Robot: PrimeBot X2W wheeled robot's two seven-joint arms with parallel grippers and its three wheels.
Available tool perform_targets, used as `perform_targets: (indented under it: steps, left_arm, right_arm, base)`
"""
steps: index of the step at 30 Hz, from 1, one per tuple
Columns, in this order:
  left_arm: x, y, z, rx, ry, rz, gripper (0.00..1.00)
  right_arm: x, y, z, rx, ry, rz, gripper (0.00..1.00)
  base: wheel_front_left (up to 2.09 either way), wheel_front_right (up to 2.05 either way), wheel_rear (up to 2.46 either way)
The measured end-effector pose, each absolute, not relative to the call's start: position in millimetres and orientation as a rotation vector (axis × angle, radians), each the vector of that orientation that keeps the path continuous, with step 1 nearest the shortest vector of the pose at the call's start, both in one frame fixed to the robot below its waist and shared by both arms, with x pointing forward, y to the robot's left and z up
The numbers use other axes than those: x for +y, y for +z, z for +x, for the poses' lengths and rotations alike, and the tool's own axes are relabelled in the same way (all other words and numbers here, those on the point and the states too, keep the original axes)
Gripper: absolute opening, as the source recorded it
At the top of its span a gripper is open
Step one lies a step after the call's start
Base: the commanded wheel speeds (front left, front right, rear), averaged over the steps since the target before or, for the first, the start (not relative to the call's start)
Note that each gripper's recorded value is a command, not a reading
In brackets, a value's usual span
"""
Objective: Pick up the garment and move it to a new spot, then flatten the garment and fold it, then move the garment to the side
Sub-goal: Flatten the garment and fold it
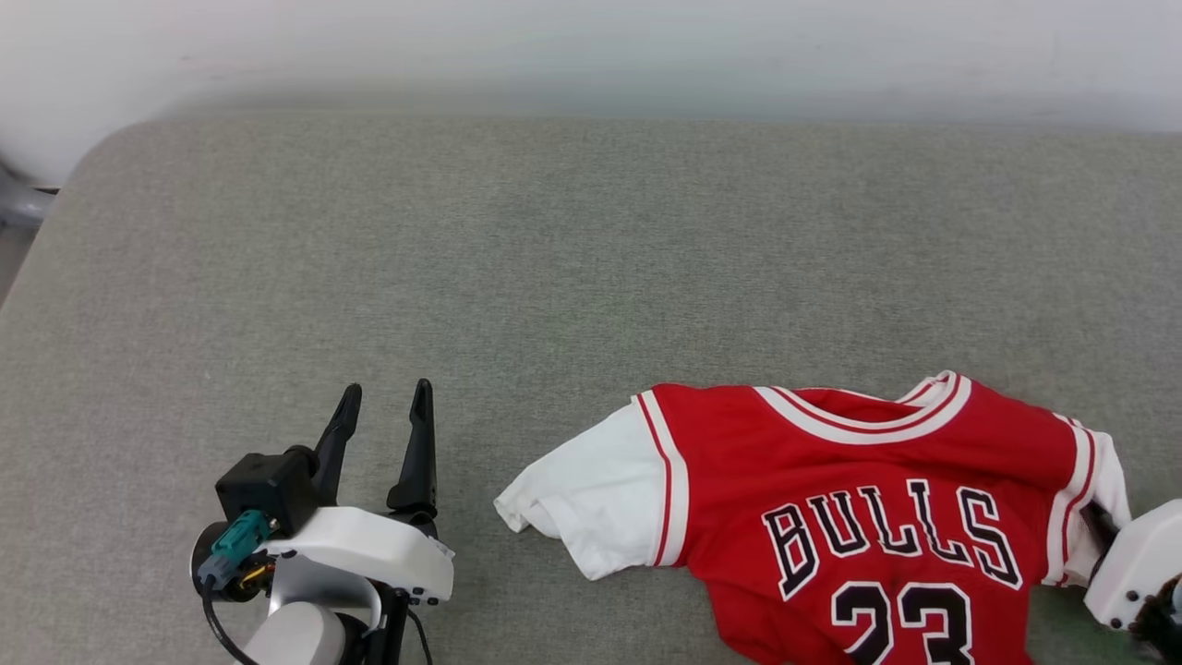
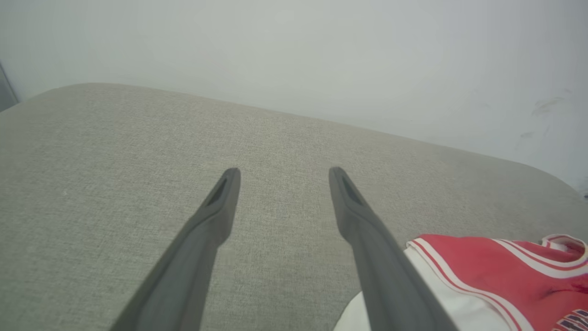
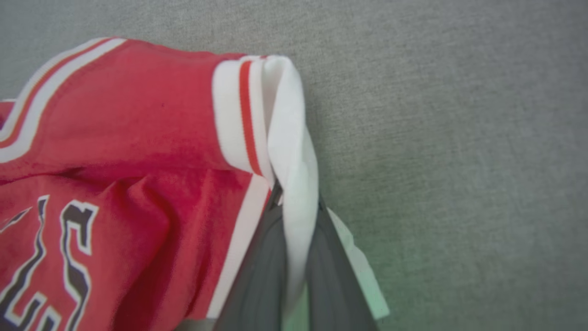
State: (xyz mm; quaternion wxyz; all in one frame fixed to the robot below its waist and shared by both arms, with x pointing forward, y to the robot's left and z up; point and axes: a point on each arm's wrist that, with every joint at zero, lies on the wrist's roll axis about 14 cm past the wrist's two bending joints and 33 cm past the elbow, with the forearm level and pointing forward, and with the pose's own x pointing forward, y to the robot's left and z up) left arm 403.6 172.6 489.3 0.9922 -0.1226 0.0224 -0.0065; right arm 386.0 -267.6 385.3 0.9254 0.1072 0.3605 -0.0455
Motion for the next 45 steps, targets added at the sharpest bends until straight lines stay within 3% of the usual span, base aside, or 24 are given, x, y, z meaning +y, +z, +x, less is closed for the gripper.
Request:
perform_targets:
  steps: [1,6,12,19,24,30,38,45]
  left_arm:
    - [170.9,488.9,404.3,0.048,-0.018,-0.246,1.0]
    - [166.7,491.0,405.1,0.049,-0.035,-0.243,1.0]
    - [165.9,494.0,397.1,0.049,-0.04,-0.242,1.0]
    - [169.0,499.6,384.7,0.049,-0.039,-0.232,1.0]
    - [168.2,496.5,378.9,0.099,-0.057,-0.219,1.0]
    - [145.0,474.5,377.7,0.311,-0.172,-0.214,1.0]
    - [100.1,444.4,387.1,0.624,-0.366,-0.134,1.0]
    - [93.1,390.6,381.7,0.889,-0.45,0.029,1.0]
  right_arm:
    - [-266.6,384.3,385.1,0.727,-0.099,0.233,1.0]
    - [-265.3,402.1,393.6,0.572,-0.112,0.25,1.0]
    - [-272.9,459.4,406.6,0.27,-0.121,0.172,1.0]
    - [-259.2,506.8,388.9,0.053,-0.102,0.11,1.0]
    - [-239.8,523.5,369.3,0.001,-0.065,0.089,1.0]
    - [-222.0,528.1,353.0,0.007,-0.031,0.098,1.0]
    - [-215.4,519.4,356.4,0.048,-0.026,0.121,1.0]
    - [-222.9,505.2,362.4,0.08,-0.058,0.145,1.0]
  base:
    - [0.0,0.0,0.0]
    - [0.0,0.0,0.0]
    - [0.0,0.0,0.0]
    - [0.0,0.0,0.0]
    - [0.0,0.0,0.0]
    - [0.0,0.0,0.0]
    - [0.0,0.0,0.0]
    - [0.0,0.0,0.0]
